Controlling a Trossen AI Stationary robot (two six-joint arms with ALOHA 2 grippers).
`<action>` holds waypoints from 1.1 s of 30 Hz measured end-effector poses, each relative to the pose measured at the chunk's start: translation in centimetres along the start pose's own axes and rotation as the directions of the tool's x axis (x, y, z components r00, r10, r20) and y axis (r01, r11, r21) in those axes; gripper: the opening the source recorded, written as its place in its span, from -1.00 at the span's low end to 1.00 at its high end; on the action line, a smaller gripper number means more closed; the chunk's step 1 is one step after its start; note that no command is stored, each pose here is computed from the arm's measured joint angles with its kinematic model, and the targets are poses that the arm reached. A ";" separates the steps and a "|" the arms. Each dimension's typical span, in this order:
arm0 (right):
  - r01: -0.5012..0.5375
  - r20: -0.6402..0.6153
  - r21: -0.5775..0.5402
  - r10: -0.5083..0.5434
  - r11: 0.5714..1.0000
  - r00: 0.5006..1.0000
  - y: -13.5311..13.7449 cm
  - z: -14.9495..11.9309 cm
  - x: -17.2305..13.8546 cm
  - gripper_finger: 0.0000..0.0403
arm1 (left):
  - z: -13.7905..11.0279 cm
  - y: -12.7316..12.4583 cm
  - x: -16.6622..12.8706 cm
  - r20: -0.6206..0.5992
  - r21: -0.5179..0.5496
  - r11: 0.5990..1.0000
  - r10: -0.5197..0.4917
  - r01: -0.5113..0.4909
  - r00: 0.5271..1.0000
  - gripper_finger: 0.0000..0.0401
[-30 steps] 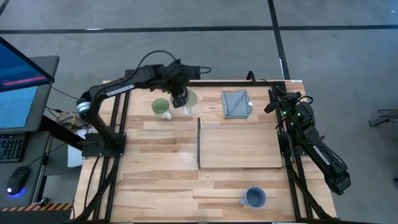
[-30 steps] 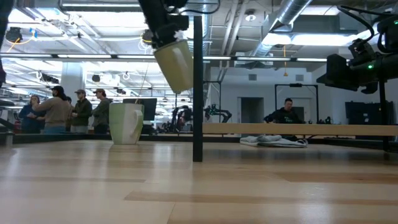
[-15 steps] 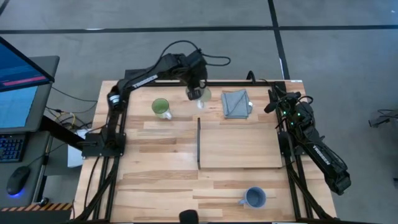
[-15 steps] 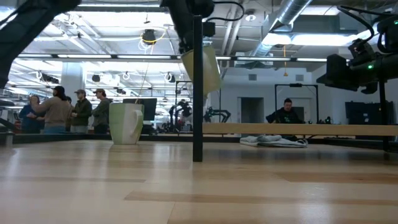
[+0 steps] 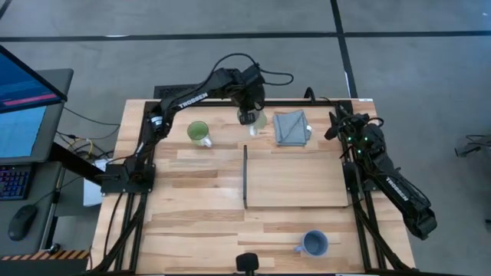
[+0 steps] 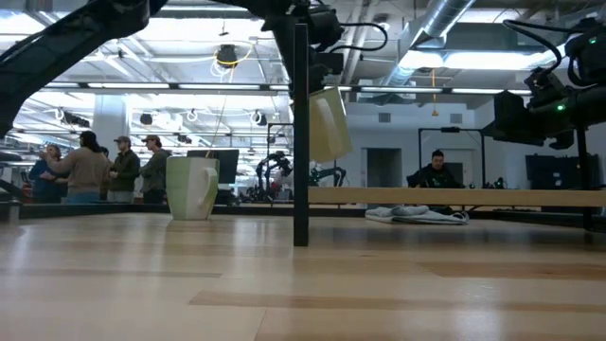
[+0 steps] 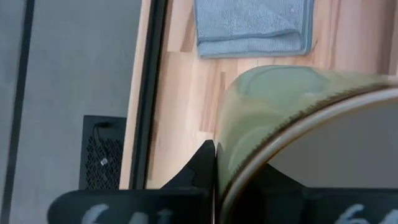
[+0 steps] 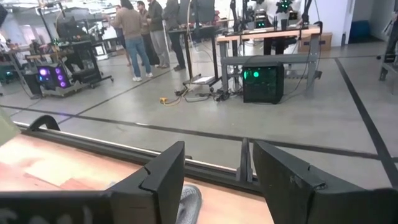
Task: Stack small to large cups/mugs on shelf
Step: Put the light green mug on the shelf
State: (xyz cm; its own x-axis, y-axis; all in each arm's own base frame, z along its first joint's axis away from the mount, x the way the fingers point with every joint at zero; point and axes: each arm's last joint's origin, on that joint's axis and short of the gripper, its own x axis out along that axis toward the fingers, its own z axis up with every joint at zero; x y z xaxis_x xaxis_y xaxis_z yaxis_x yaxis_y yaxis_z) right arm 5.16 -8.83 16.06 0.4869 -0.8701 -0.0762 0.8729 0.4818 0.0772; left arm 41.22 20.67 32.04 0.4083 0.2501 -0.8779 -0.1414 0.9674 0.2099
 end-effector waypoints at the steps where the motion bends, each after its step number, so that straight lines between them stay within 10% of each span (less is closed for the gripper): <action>1: 0.000 -0.002 0.000 0.000 1.000 1.000 0.0 0.0 0.0 0.05 | 0.1 0.0 0.2 0.012 -0.008 1.000 -0.001 0.001 1.000 -0.95; 33: 0.000 -0.004 0.000 0.000 1.000 1.000 0.0 0.0 0.0 0.05 | -1.5 -1.2 8.8 -0.199 -0.064 0.985 -0.172 0.162 0.965 -0.95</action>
State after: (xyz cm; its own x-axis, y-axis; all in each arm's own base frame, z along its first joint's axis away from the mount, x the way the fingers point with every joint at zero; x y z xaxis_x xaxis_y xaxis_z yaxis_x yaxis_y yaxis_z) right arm 5.17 -8.85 16.03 0.4868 -0.8699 -0.0798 0.8730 0.4815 0.0772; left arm 43.63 21.61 23.43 0.2390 0.0678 -0.9687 -0.1308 0.9907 0.0370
